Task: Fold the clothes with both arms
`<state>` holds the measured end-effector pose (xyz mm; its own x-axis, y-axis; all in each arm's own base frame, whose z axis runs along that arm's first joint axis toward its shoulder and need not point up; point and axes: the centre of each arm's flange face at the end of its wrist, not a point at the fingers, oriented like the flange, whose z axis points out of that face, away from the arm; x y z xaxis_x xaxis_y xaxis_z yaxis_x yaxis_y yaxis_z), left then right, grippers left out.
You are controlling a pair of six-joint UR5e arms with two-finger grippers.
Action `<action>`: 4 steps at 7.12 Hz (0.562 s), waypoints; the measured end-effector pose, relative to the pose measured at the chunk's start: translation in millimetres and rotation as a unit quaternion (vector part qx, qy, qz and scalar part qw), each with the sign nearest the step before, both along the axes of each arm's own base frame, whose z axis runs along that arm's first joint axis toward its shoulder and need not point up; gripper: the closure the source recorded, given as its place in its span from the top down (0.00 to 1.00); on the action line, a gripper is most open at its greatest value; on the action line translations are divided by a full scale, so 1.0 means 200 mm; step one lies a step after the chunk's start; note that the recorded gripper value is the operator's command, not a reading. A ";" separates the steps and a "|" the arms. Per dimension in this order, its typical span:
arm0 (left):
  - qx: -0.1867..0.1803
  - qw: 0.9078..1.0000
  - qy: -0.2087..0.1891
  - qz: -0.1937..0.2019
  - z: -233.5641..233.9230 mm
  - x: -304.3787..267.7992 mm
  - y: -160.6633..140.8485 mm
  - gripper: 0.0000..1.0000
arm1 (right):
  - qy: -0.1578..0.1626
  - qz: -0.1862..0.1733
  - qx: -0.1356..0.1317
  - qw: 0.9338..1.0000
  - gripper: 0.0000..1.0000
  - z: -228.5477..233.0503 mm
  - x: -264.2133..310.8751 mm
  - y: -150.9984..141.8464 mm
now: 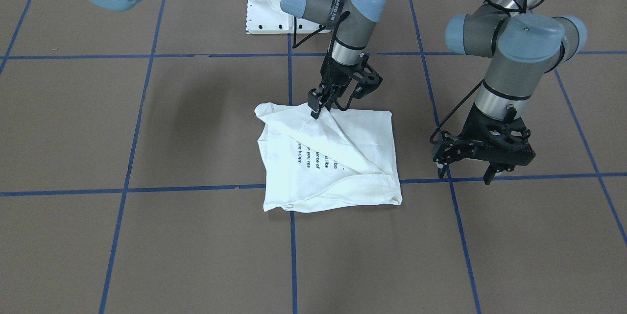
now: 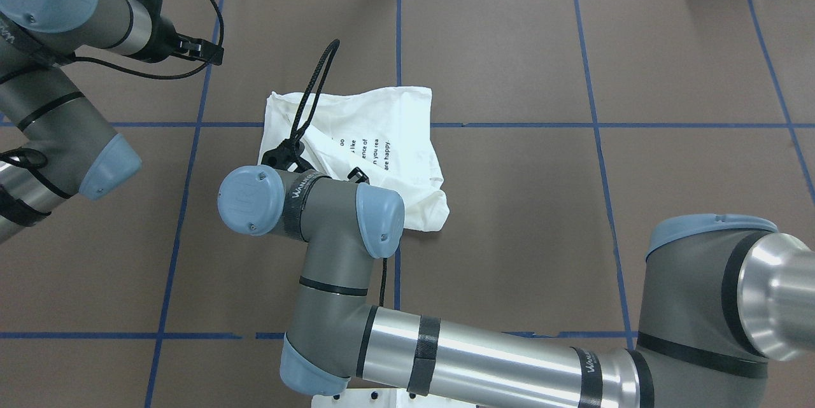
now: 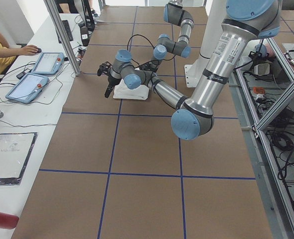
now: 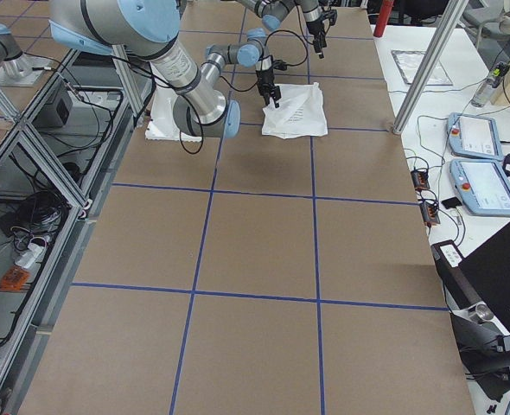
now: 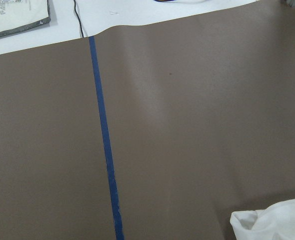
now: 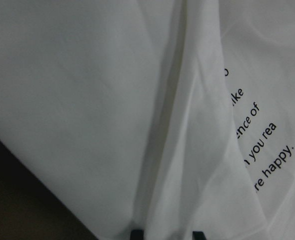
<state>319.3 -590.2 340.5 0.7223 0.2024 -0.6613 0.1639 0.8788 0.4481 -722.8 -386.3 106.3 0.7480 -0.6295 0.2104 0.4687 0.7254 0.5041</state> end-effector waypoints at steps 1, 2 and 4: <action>-0.001 1.000 0.000 0.000 0.00 0.00 0.00 1.00 | 0.002 -0.007 0.005 1.000 0.00 -0.01 0.01 -0.02; -0.001 1.000 0.000 -0.001 0.00 0.00 0.00 1.00 | 0.003 -0.010 0.010 1.000 0.00 -0.02 0.04 -0.06; -0.005 1.000 0.000 -0.002 0.02 0.00 0.01 1.00 | 0.009 -0.008 0.018 1.000 0.00 -0.02 0.15 -0.23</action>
